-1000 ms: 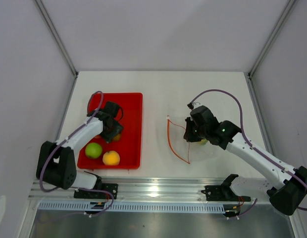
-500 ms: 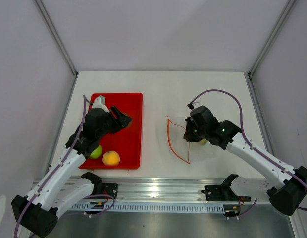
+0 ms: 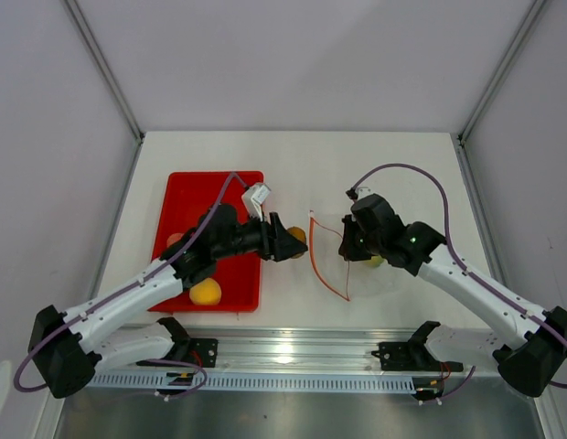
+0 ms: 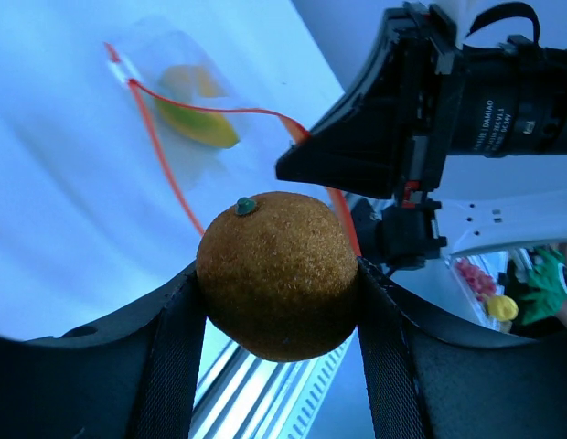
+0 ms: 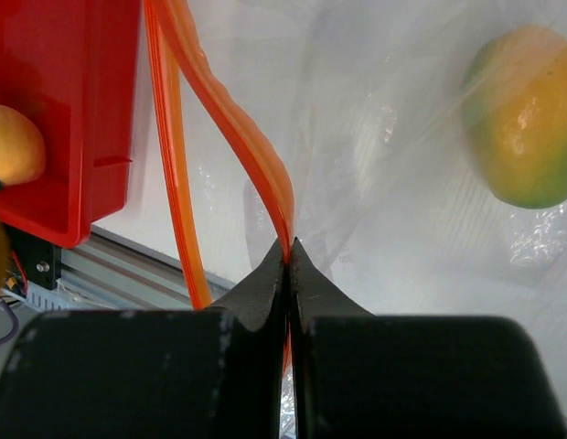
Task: Place the food in the zip-top bag and seal the zipper
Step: Place the fake fruit in the zipper food storage bag.
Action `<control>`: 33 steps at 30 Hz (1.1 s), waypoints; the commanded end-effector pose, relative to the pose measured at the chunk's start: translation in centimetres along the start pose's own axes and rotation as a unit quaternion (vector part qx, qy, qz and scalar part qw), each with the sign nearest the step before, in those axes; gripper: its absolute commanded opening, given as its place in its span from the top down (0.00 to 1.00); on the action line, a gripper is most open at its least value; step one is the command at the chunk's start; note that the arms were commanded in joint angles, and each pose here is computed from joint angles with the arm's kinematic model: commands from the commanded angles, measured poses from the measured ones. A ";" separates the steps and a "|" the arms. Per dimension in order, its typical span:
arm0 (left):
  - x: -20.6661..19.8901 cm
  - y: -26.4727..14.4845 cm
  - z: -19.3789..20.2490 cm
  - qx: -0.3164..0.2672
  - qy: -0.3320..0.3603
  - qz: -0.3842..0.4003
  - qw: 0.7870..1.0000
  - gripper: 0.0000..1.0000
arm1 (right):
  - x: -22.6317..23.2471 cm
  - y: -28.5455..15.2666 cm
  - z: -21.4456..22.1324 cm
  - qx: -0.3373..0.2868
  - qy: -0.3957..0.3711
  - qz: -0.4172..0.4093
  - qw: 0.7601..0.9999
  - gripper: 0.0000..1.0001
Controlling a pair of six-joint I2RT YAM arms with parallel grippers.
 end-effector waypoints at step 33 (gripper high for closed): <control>-1.8 6.2 2.5 0.041 -0.115 0.006 0.992 0.03 | 2.0 -2.4 -1.5 -0.035 0.029 -0.054 0.998 1.00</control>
Point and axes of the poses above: each gripper's point midway between its finger pads, its own y axis out along the fingers, its own x axis along the line the jaws close on, z = x × y, the point moved 10 cm from there along -y, back along the fingers, and after that the axes turned 14 degrees about y, right-handed, at the moved point
